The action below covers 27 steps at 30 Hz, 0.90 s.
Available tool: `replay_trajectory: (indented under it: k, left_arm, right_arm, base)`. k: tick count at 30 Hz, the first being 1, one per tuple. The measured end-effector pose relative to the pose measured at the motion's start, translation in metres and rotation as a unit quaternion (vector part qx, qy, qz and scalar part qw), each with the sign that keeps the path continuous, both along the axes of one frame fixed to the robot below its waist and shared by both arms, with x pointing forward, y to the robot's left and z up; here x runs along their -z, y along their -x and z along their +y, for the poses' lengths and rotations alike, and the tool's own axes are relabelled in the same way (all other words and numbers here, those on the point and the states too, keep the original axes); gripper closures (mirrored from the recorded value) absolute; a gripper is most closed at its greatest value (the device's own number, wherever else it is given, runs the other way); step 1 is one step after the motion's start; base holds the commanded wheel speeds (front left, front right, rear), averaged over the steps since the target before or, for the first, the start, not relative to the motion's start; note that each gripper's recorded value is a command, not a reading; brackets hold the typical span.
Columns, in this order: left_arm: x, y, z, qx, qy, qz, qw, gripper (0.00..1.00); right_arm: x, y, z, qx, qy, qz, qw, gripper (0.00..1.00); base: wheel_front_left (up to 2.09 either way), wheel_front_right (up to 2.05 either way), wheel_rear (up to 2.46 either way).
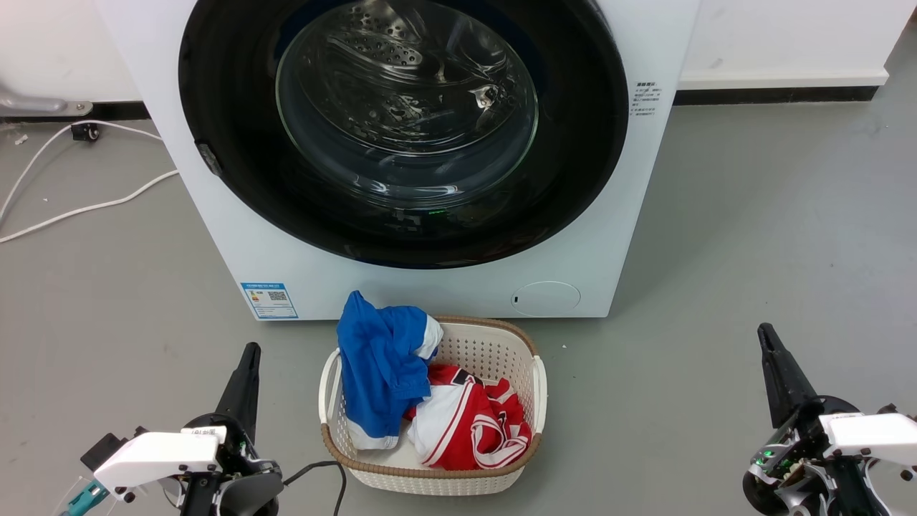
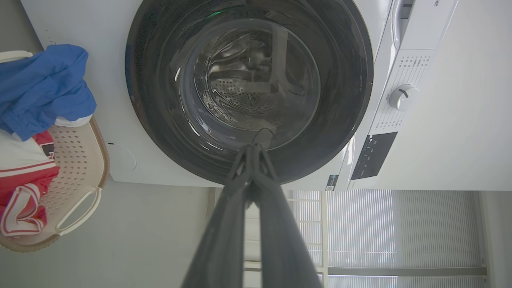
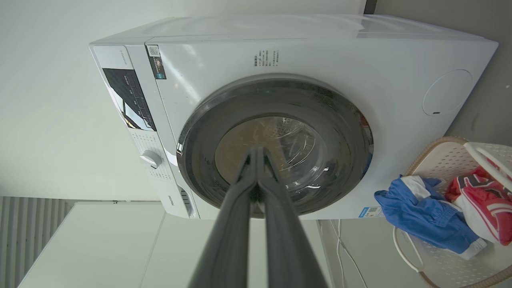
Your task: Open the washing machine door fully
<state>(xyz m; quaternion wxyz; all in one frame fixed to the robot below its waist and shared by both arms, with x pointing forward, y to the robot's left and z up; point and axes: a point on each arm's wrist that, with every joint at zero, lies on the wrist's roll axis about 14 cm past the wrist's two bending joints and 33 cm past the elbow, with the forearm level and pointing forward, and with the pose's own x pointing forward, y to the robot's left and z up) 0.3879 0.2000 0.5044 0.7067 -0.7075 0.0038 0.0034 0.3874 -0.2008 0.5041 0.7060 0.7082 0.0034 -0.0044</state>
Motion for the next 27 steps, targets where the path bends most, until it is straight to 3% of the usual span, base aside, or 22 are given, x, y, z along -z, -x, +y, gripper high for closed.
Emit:
replay_trajectory:
  k: [13,14,19,27]
  left_arm:
    - [0.000,0.000,0.000,0.000,0.000,0.000,1.000,1.00]
    - [0.002,0.000,0.000,0.000,0.000,0.002,1.000,0.00]
    - [0.023,0.010,-0.003,0.000,0.003,0.034,0.999,0.00]
    - [0.016,0.008,-0.012,0.006,-0.028,0.024,0.999,0.00]
  right_arm:
    - [0.000,0.000,0.000,0.000,0.001,0.000,1.000,1.00]
    - [0.002,0.001,0.000,0.000,0.001,0.002,1.000,0.00]
    - [0.023,0.011,0.000,0.002,-0.002,0.034,0.999,0.00]
    - [0.020,0.011,0.005,0.005,0.024,0.030,0.999,0.00]
  base:
    - [0.00,0.00,0.00]
    - [0.00,0.00,0.00]
    - [0.00,0.00,0.00]
    - [0.00,0.00,0.00]
